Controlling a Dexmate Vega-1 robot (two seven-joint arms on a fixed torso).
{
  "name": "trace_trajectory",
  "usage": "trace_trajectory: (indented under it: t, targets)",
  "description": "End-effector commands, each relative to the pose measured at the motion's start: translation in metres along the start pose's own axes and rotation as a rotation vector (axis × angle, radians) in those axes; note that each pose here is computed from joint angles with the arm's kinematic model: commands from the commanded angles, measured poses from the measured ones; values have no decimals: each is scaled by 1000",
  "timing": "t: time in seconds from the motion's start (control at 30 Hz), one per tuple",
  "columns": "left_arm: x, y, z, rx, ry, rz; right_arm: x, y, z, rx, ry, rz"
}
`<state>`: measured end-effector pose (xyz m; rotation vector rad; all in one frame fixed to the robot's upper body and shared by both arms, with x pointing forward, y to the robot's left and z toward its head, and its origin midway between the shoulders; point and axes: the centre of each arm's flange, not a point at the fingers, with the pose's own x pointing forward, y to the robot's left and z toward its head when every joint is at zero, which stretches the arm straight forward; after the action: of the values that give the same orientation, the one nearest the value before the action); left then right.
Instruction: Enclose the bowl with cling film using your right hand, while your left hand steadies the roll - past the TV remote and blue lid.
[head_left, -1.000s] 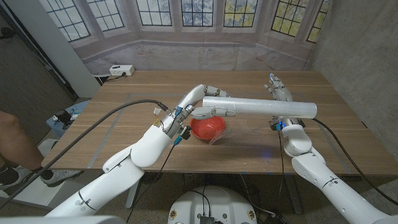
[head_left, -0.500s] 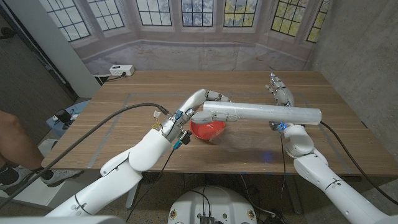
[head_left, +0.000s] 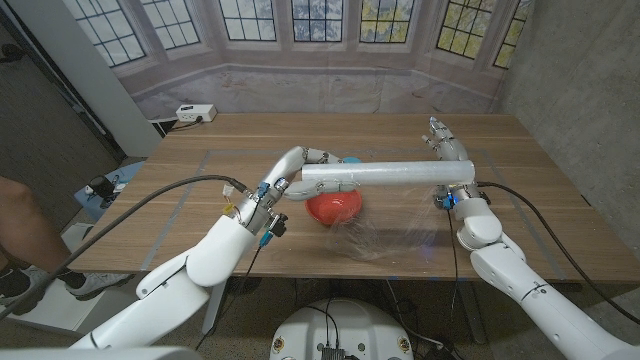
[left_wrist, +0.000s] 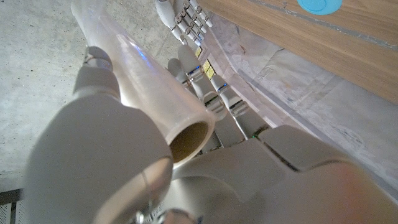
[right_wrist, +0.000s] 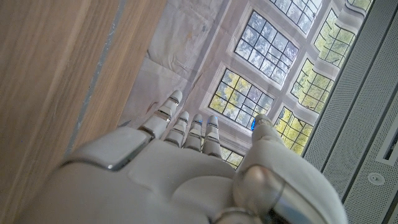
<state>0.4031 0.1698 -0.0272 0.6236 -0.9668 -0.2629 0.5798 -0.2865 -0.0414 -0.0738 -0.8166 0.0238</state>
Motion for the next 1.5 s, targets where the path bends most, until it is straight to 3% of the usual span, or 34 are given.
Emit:
trace_trajectory:
  t: [0.03,0.37,0.9,1.5]
  targets:
    - [-13,14,-11,11,39,47,10,13,1,-9,7,31]
    - [-12,20,-17,19,45,47,8,19,5,-26,9,53]
    - [-12,24,-22,33,57,46,-13,16,10,-88,62,99]
    - [-38,35,-36,45,110,116,-46,11,11,-162,133,100]
